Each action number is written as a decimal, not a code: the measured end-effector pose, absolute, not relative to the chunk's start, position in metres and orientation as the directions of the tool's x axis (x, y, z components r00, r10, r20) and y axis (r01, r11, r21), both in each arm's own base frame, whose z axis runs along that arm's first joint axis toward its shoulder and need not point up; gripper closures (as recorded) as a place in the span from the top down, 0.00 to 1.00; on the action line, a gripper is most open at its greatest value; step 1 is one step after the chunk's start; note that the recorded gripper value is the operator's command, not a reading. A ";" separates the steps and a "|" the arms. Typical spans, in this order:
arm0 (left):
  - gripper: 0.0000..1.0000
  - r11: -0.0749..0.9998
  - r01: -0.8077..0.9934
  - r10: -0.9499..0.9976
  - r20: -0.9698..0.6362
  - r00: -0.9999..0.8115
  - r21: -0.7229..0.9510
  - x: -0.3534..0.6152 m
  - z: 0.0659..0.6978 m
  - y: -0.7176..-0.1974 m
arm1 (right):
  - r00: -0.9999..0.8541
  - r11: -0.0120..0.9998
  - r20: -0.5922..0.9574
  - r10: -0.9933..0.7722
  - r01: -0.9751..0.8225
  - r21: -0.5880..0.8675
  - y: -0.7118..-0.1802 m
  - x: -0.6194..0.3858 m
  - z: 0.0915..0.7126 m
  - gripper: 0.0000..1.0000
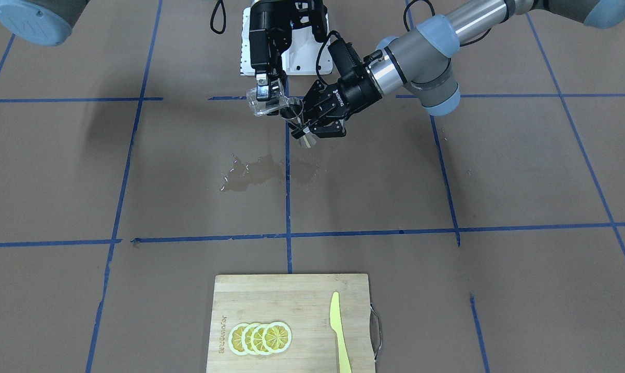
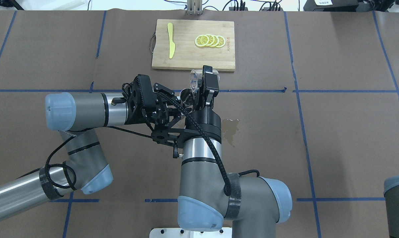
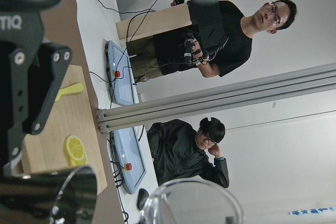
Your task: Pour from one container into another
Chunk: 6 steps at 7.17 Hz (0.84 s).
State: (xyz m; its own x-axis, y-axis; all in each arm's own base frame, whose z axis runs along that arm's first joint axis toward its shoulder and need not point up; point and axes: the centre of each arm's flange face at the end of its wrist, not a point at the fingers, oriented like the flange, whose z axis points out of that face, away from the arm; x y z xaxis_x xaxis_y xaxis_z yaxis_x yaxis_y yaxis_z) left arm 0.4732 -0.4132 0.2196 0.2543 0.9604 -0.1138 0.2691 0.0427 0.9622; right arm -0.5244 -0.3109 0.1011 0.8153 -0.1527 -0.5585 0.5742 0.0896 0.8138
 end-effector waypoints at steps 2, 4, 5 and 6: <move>0.00 0.042 0.269 0.961 -0.113 0.254 0.962 0.473 0.220 -0.413 | 0.794 0.085 -0.590 -0.146 0.604 0.792 -0.311 -0.525 0.101 0.00; 0.00 0.042 0.269 0.961 -0.113 0.254 0.962 0.473 0.220 -0.413 | 0.789 0.083 -0.597 -0.145 0.611 0.788 -0.311 -0.524 0.099 0.00; 0.00 0.043 0.268 0.961 -0.113 0.254 0.962 0.473 0.220 -0.413 | 0.795 0.082 -0.590 -0.145 0.603 0.793 -0.311 -0.521 0.096 0.00; 0.00 0.043 0.267 0.961 -0.113 0.254 0.963 0.474 0.221 -0.413 | 0.806 0.079 -0.574 -0.145 0.588 0.805 -0.310 -0.515 0.092 0.00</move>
State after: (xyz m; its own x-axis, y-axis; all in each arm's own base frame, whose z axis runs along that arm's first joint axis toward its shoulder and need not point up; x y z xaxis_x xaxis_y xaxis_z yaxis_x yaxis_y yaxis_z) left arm 0.4735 -0.4133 0.2206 0.2542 0.9605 -0.1132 0.2671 0.0427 0.9627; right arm -0.5146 -0.3103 0.0916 0.8059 -0.1446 -0.5742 0.5878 0.0795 0.8051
